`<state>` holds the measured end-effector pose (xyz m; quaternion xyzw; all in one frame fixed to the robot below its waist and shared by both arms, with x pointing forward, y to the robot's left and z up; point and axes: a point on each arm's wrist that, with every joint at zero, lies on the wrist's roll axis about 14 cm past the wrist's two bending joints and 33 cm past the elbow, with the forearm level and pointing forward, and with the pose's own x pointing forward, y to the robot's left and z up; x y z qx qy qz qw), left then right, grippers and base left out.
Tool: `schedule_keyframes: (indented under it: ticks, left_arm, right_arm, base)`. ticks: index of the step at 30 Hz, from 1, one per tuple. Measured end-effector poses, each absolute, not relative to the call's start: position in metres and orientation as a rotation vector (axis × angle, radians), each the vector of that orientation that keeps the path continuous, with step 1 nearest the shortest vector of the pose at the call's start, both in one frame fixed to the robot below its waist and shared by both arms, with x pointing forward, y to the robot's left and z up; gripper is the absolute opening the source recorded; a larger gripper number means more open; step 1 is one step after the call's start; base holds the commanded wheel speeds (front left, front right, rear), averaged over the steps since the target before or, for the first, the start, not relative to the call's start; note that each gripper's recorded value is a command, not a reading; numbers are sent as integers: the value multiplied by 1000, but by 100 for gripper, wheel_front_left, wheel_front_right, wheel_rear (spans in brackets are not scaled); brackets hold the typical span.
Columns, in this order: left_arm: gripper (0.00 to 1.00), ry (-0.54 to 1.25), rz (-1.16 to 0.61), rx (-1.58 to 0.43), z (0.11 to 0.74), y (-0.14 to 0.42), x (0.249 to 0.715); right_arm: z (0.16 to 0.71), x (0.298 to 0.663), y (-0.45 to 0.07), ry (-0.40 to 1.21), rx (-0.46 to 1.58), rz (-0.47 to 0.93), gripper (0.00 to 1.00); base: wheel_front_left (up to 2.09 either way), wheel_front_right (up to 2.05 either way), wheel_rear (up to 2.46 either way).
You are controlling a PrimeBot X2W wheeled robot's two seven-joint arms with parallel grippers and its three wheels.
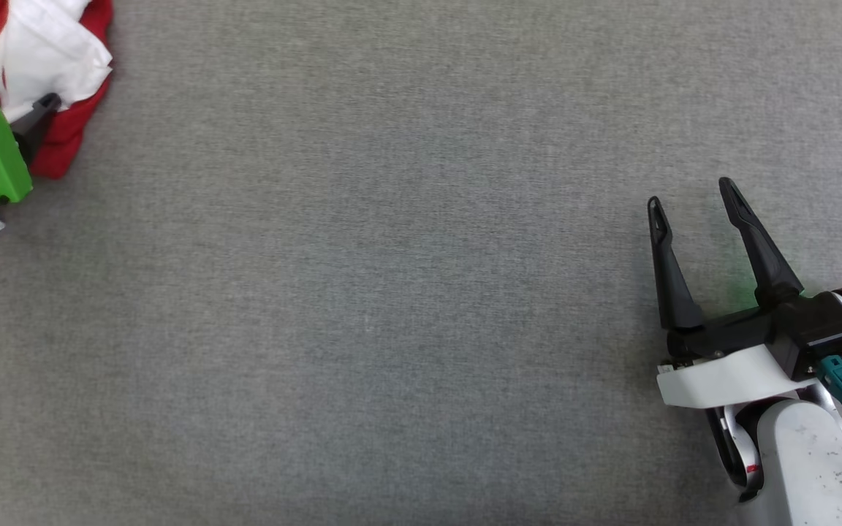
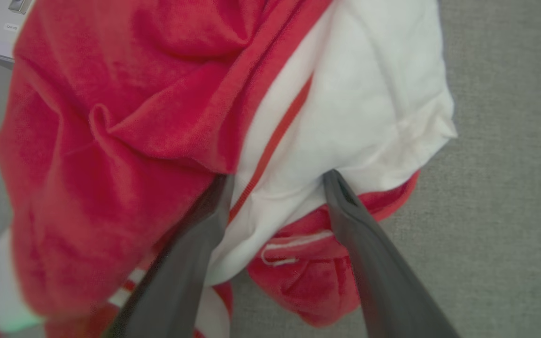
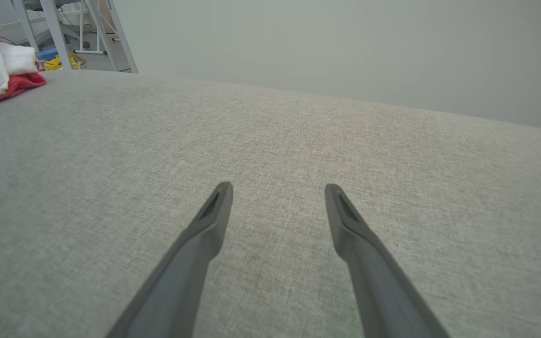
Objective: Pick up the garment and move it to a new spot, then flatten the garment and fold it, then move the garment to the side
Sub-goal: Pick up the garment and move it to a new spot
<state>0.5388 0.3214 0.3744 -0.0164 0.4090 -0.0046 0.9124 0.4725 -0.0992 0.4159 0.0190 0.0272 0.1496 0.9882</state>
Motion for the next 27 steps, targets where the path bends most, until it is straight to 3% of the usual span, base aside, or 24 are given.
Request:
schedule_keyframes:
  ticks: [1,2,3,17,27]
  left_arm:
    - [100,849,-12,-35,371,320,541]
    - [24,854,-16,-37,369,319,543]
    - [0,852,-22,-40,368,317,546]
    - [0,618,-124,-73,426,281,549]
    - [0,422,-339,-97,504,196,523]
  right_arm:
    - [414,472,-102,61,35,293,100]
    - [412,471,-105,67,31,286,100]
    - [411,471,-108,71,28,280,100]
    - [438,459,-116,31,21,255,100]
    - [482,433,-130,-47,45,210,100]
  base:
    - [0,0,0]
    - [0,0,0]
    - [0,0,0]
    - [0,0,0]
    - [0,0,0]
